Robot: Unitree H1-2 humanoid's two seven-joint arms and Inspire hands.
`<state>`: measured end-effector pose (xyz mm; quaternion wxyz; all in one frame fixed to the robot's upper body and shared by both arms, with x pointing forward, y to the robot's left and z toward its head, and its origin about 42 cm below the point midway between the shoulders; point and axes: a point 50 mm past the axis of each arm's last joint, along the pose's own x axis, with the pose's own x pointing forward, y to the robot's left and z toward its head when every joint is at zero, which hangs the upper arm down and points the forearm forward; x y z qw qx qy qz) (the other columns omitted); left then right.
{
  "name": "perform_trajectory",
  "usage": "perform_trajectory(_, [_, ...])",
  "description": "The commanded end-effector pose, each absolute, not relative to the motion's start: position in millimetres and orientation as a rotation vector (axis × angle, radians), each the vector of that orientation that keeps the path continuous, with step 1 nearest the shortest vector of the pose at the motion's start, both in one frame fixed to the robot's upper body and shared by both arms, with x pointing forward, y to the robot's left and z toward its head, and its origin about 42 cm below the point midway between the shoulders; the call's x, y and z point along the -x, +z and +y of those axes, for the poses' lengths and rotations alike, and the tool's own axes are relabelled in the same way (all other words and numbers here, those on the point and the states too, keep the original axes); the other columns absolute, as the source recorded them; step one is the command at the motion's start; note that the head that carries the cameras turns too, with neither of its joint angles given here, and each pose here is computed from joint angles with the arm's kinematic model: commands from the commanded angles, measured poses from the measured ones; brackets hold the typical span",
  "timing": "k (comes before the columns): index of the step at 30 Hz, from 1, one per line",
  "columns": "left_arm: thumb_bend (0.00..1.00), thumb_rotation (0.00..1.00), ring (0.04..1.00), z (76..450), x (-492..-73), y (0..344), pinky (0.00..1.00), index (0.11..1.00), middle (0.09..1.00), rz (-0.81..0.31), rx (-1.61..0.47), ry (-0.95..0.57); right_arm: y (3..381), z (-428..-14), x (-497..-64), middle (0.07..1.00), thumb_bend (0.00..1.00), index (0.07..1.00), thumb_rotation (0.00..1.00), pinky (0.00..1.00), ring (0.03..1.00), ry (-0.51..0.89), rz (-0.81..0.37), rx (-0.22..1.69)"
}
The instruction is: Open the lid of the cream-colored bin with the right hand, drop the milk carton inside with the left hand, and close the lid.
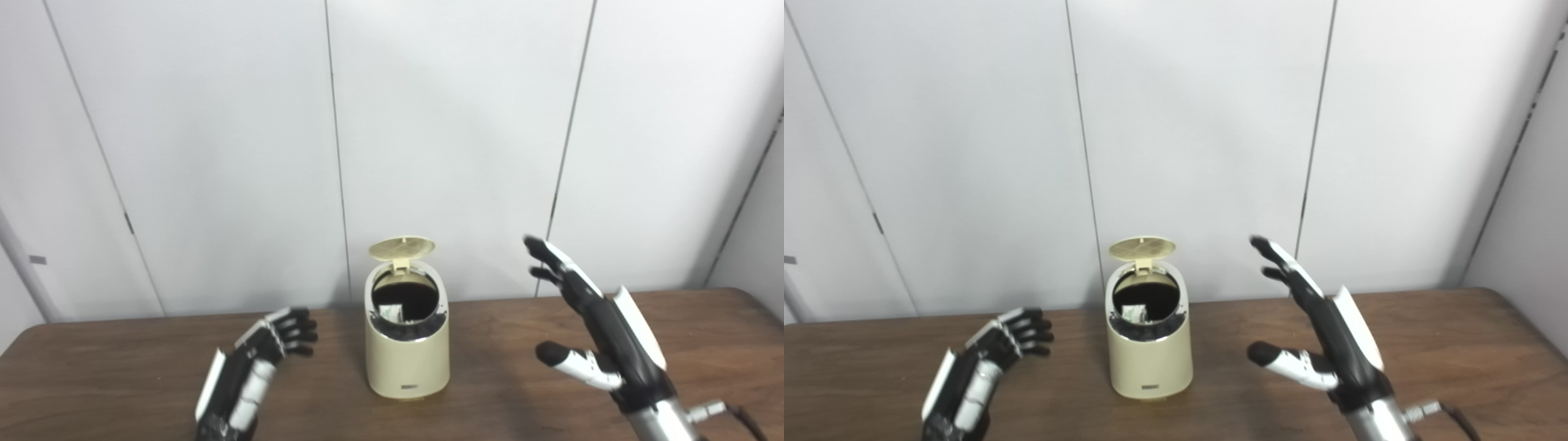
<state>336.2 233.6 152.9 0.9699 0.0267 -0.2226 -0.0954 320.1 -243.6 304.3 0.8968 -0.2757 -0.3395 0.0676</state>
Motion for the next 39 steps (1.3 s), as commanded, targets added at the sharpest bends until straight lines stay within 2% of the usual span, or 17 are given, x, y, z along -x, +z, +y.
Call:
perform_trajectory(1, [0.57, 0.66, 0.716, 237.4, -337.6, 152.9, 0.65, 0.797, 0.745, -0.479, -0.086, -0.171, 341.3, -236.3, -323.9, 0.961, 0.83, 0.936, 0.88, 0.82, 0.929, 0.159, -0.783, 0.626])
perform_trajectory(6, [0.51, 0.68, 0.719, 231.1, -332.5, 125.0, 0.66, 0.777, 0.739, -0.425, -0.05, -0.141, 369.6, -225.2, -339.8, 0.965, 0.87, 0.933, 0.84, 0.77, 0.945, 0.199, -0.769, 0.733])
perform_trajectory(8, [0.49, 0.74, 0.74, 227.1, -327.9, 114.3, 0.68, 0.791, 0.758, -0.376, -0.032, -0.137, 379.4, -222.2, -347.6, 0.947, 0.86, 0.923, 0.91, 0.83, 0.943, 0.201, -0.768, 0.83])
perform_trajectory(11, [0.45, 0.76, 0.739, 224.1, -327.1, 102.6, 0.69, 0.789, 0.755, -0.349, -0.025, -0.131, 389.8, -213.7, -357.1, 0.951, 0.83, 0.93, 0.95, 0.89, 0.96, 0.222, -0.733, 0.917])
perform_trajectory(16, [0.44, 0.78, 0.738, 224.6, -327.2, 89.0, 0.69, 0.783, 0.749, -0.307, -0.042, -0.131, 389.9, -194.2, -376.5, 0.985, 0.79, 0.966, 0.95, 0.88, 0.989, 0.263, -0.665, 1.01])
perform_trajectory(24, [0.48, 0.74, 0.745, 226.6, -318.4, 93.6, 0.7, 0.783, 0.759, -0.33, -0.047, -0.109, 384.3, -167.1, -400.6, 0.995, 0.79, 0.969, 0.91, 0.93, 1.0, 0.286, -0.596, 1.129])
perform_trajectory(33, [0.52, 0.72, 0.76, 225.2, -307.7, 96.4, 0.71, 0.786, 0.767, -0.337, -0.026, -0.098, 391.1, -155.6, -421.3, 0.982, 0.79, 0.955, 0.88, 0.91, 1.0, 0.289, -0.558, 1.167])
perform_trajectory(39, [0.46, 0.71, 0.749, 224.1, -307.5, 95.3, 0.69, 0.788, 0.755, -0.328, -0.052, -0.127, 386.6, -156.1, -433.3, 0.952, 0.79, 0.925, 0.88, 0.92, 1.0, 0.287, -0.54, 1.174])
